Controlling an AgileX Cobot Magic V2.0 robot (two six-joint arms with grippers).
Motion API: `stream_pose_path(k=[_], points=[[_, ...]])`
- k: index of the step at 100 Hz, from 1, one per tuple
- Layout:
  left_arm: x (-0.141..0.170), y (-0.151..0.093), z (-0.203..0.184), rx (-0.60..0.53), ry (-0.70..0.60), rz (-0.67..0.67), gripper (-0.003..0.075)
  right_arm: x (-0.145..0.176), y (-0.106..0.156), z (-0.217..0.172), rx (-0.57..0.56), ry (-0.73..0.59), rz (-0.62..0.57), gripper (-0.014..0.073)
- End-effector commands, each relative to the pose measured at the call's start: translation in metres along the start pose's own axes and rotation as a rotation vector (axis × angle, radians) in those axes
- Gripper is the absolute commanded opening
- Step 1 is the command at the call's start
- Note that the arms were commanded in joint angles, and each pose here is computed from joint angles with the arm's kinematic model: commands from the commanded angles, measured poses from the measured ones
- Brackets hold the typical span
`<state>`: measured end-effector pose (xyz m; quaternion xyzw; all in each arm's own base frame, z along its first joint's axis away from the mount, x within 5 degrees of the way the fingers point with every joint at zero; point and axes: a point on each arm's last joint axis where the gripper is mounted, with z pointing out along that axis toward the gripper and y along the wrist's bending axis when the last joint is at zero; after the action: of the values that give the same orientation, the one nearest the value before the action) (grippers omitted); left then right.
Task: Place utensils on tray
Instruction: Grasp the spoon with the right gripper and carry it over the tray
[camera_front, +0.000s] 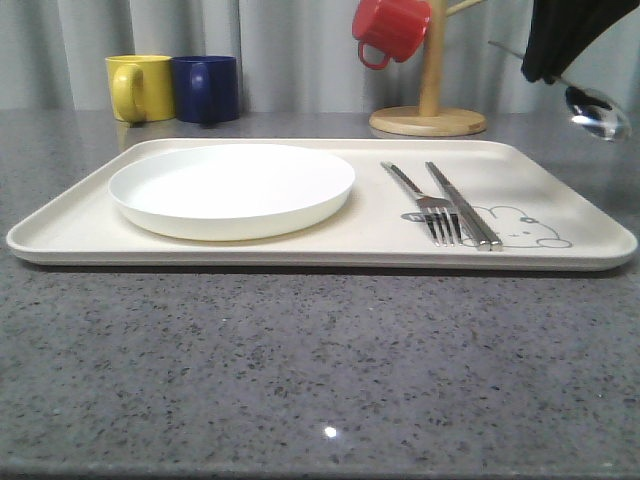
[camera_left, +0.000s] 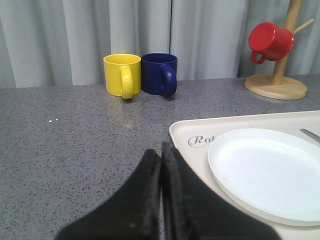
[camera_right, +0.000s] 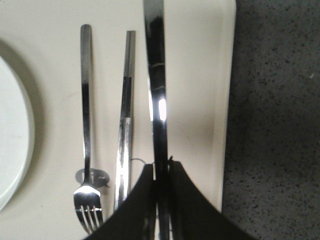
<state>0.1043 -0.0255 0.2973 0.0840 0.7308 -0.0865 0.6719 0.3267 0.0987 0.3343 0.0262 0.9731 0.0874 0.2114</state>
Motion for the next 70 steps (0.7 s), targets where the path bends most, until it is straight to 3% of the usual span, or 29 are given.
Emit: stream_pose_path(k=[1, 70], points=[[-0.016, 0.002, -0.001, -0.019, -0.105, -0.001, -0.0018, -0.009, 0.002, -0.013, -0.010, -0.090, 0.007, -0.0057], [-0.016, 0.002, -0.001, -0.019, -0.105, -0.001, -0.0018, 0.001, 0.000, 0.030, -0.025, -0.016, 0.041, -0.0057]])
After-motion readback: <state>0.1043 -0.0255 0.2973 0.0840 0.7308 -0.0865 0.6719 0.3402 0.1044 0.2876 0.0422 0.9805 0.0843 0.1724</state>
